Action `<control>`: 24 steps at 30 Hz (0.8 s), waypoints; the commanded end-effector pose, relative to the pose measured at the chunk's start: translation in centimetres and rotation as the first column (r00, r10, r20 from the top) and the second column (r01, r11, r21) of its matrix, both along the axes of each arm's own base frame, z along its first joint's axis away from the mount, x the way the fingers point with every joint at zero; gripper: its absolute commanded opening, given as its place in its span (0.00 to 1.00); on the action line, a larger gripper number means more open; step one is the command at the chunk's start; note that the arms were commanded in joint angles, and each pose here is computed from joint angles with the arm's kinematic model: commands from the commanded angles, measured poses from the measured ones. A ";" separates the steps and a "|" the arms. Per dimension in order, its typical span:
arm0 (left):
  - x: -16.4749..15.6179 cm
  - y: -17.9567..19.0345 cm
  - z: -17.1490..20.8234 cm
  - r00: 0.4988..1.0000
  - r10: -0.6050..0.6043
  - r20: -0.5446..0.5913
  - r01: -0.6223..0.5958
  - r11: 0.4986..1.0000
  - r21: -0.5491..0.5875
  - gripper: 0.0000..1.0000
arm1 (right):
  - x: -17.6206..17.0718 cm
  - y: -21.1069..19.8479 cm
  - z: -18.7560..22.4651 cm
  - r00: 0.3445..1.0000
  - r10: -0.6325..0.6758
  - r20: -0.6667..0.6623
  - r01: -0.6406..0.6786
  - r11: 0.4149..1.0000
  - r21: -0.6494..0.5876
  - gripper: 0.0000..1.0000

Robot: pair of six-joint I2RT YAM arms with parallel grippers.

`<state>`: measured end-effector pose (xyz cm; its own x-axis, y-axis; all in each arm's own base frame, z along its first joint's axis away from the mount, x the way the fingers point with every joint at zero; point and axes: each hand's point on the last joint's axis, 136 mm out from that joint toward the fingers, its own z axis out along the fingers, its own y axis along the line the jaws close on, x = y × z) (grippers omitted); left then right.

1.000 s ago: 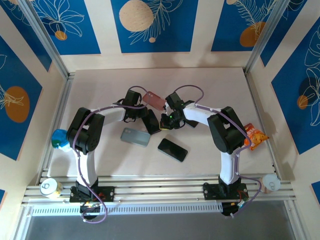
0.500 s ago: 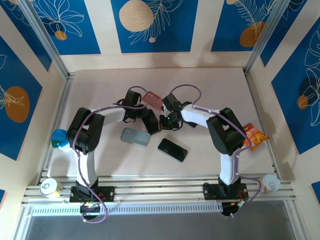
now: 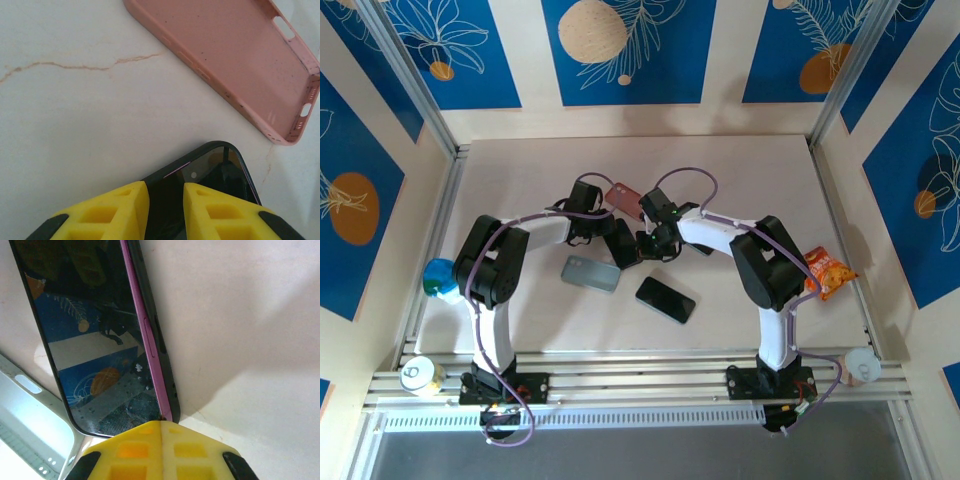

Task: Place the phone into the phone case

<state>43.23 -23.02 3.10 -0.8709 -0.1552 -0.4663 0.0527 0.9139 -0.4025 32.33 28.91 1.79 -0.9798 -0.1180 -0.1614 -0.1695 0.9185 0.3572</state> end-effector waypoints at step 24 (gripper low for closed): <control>-8.5 1.0 -8.0 0.941 -0.036 -0.336 0.062 0.996 0.065 0.26 | -12.6 -2.2 -16.4 0.900 0.107 -0.422 -0.225 0.944 -0.242 0.00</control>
<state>43.32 -23.03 3.04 -0.8630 -0.1598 -0.4793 0.0576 0.9113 -0.4076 32.18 29.30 1.42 -0.9832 -0.1450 -0.1110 -0.1732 0.9332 0.3150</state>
